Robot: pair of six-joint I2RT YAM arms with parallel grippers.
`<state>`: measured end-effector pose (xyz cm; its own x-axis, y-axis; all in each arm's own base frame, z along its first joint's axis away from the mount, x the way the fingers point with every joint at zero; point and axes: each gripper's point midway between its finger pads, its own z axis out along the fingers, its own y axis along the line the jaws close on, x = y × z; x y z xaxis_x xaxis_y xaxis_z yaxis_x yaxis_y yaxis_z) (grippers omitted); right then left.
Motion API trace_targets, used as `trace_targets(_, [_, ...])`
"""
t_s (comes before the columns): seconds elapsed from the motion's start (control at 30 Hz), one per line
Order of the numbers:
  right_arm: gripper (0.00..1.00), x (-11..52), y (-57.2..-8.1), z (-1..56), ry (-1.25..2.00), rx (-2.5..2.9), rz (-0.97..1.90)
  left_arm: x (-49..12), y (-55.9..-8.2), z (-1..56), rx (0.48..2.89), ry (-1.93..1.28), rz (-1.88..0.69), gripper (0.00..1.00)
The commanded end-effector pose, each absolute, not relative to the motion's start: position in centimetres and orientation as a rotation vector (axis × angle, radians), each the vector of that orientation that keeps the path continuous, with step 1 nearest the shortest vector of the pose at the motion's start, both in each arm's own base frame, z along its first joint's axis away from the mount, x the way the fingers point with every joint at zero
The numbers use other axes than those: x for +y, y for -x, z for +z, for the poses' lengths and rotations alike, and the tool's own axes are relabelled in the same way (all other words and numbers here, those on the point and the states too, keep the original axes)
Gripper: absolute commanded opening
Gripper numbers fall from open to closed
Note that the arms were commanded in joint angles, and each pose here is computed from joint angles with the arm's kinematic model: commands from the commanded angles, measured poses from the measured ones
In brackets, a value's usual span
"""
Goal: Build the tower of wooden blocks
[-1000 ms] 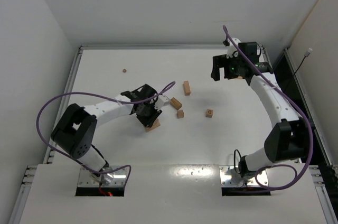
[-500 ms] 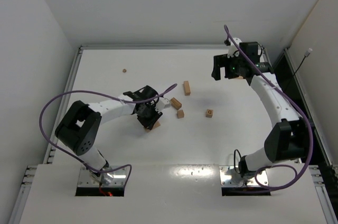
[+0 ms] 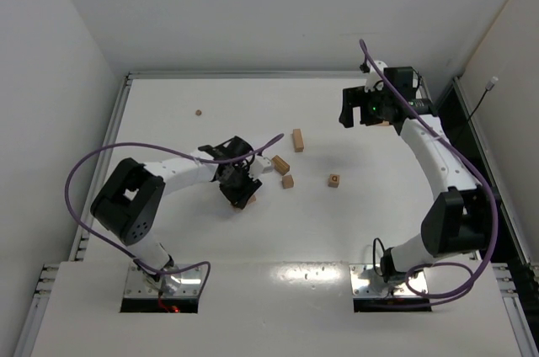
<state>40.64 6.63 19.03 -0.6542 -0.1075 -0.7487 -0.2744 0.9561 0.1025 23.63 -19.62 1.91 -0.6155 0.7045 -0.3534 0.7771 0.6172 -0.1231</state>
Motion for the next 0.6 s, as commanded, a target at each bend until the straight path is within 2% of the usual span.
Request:
trace_targets(0.0, [0.92, 7.0, -41.4, 19.7, 0.267, 2.248, 0.290, -20.4, -23.6, 2.1, 2.557, -1.241, -0.422, 0.42])
trace_targets(0.07, [0.92, 7.0, -41.5, 20.1, 0.268, 2.239, 0.289, -20.4, -23.6, 2.1, 2.557, -1.241, -0.422, 0.50])
trace_targets(0.17, [0.92, 7.0, -41.5, 20.1, 0.268, 2.239, 0.289, -20.4, -23.6, 2.1, 2.557, -1.241, -0.422, 0.54])
trace_targets(0.57, [0.92, 7.0, -41.3, 19.6, 0.267, 2.250, 0.290, -20.6, -23.2, 0.9, 2.583, -1.277, -0.430, 0.54])
